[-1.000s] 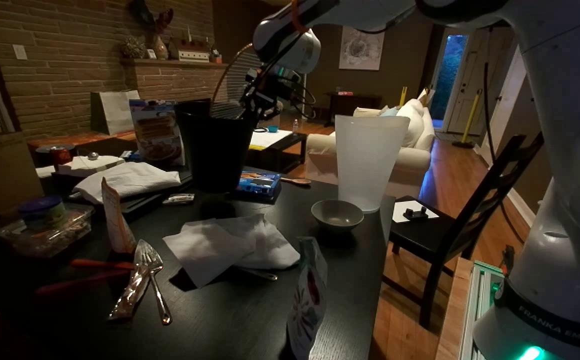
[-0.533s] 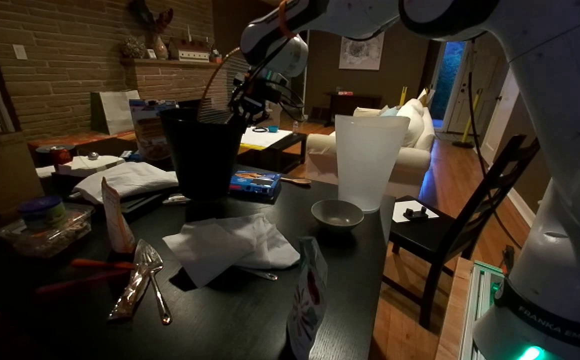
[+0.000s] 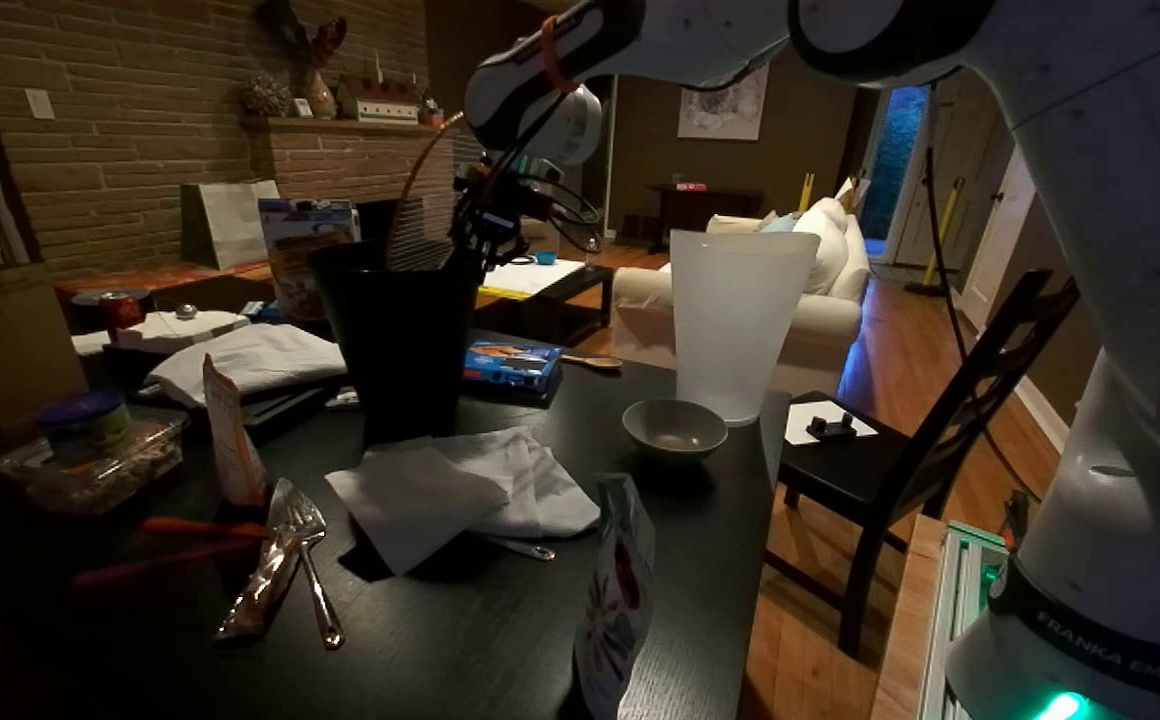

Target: Move the black bin to the right.

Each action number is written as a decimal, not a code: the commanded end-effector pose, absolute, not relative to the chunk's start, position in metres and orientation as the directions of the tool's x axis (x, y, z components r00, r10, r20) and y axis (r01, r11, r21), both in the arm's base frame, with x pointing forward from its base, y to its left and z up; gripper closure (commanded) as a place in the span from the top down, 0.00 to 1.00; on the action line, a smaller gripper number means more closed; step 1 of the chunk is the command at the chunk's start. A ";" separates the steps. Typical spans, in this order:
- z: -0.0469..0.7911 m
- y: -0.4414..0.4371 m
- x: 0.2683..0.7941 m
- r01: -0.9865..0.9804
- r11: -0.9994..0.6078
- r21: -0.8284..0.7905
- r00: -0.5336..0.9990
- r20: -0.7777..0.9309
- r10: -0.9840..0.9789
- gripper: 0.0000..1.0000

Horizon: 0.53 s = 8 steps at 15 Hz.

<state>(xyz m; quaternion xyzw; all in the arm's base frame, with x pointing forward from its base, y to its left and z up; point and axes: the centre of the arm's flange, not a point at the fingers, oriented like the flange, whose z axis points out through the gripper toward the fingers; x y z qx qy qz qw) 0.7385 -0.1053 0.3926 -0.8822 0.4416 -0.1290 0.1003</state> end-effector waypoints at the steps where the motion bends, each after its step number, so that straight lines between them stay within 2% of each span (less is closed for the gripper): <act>1: 0.392 -0.100 0.733 -0.771 -0.570 -0.283 0.550 0.153 -0.821 0.02; 2: 0.390 -0.100 0.733 -0.775 -0.565 -0.283 0.546 0.150 -0.824 0.30; 3: 0.387 -0.101 0.732 -0.781 -0.558 -0.281 0.540 0.145 -0.829 0.31; 8: 0.410 -0.098 0.723 -0.775 -0.552 -0.309 0.545 0.115 -0.830 0.66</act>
